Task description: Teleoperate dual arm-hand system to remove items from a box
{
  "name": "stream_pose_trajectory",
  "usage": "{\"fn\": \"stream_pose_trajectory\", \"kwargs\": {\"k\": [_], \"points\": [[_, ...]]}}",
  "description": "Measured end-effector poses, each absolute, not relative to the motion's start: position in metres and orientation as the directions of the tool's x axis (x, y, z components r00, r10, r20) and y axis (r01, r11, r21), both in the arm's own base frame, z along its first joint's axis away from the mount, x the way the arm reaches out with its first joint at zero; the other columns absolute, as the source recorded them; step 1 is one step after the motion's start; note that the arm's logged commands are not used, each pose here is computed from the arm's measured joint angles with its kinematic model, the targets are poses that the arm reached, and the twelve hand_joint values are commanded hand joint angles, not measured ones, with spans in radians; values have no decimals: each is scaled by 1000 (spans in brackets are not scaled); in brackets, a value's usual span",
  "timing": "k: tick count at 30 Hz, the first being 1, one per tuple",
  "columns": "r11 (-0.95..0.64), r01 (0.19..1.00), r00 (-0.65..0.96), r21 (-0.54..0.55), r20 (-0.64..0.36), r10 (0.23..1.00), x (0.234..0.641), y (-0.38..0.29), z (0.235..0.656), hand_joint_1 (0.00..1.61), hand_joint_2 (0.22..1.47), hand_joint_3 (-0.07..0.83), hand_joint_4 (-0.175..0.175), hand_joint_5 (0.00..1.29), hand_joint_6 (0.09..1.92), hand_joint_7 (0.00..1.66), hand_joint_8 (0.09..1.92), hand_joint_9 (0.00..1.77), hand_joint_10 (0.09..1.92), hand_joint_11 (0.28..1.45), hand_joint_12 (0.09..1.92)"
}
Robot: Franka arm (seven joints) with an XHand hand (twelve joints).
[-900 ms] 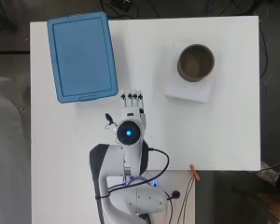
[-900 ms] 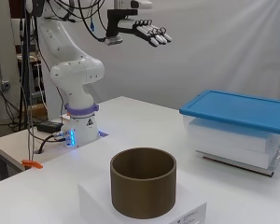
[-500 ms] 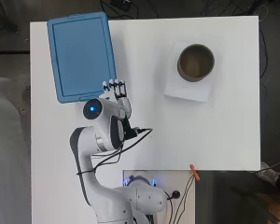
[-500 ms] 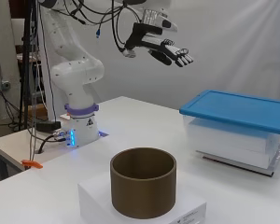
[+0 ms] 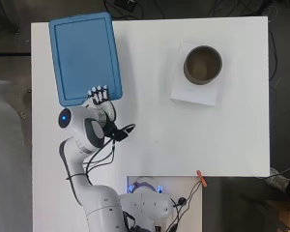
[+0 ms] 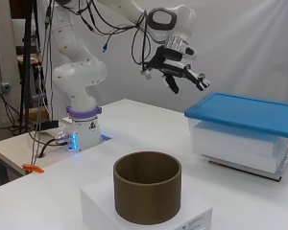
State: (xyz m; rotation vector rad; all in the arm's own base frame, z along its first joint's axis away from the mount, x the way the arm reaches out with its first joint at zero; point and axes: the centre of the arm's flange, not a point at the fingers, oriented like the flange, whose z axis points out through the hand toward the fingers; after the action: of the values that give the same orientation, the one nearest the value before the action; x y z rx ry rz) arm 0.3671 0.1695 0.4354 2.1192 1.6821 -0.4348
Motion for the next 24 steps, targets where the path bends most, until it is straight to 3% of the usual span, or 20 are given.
{"fn": "stream_pose_trajectory", "kwargs": {"k": [4, 9, 13, 16, 19, 24], "points": [[-319, 927, 375, 200, -435, 819, 363, 165, 416, 463, 714, -25, -72, 0, 87, 0, 87, 119, 87, 361, 87], [-388, 879, 469, 277, -364, 805, 364, 161, 401, 489, 714, -16, -67, 0, 87, 0, 87, 114, 87, 358, 87], [-272, 917, 369, 292, -357, 858, 369, 167, 394, 389, 791, 6, 13, 33, 87, 100, 87, 183, 87, 357, 87], [-209, 930, 323, 302, -400, 858, 369, 188, 385, 368, 813, 11, 44, 48, 87, 122, 87, 195, 87, 358, 87], [-191, 935, 311, 300, -429, 848, 371, 215, 382, 391, 803, 3, 32, 9, 87, 33, 87, 125, 87, 365, 87], [-213, 933, 333, 292, -468, 818, 384, 237, 381, 462, 783, -6, -31, 0, 87, 0, 87, 104, 87, 369, 87]]}}
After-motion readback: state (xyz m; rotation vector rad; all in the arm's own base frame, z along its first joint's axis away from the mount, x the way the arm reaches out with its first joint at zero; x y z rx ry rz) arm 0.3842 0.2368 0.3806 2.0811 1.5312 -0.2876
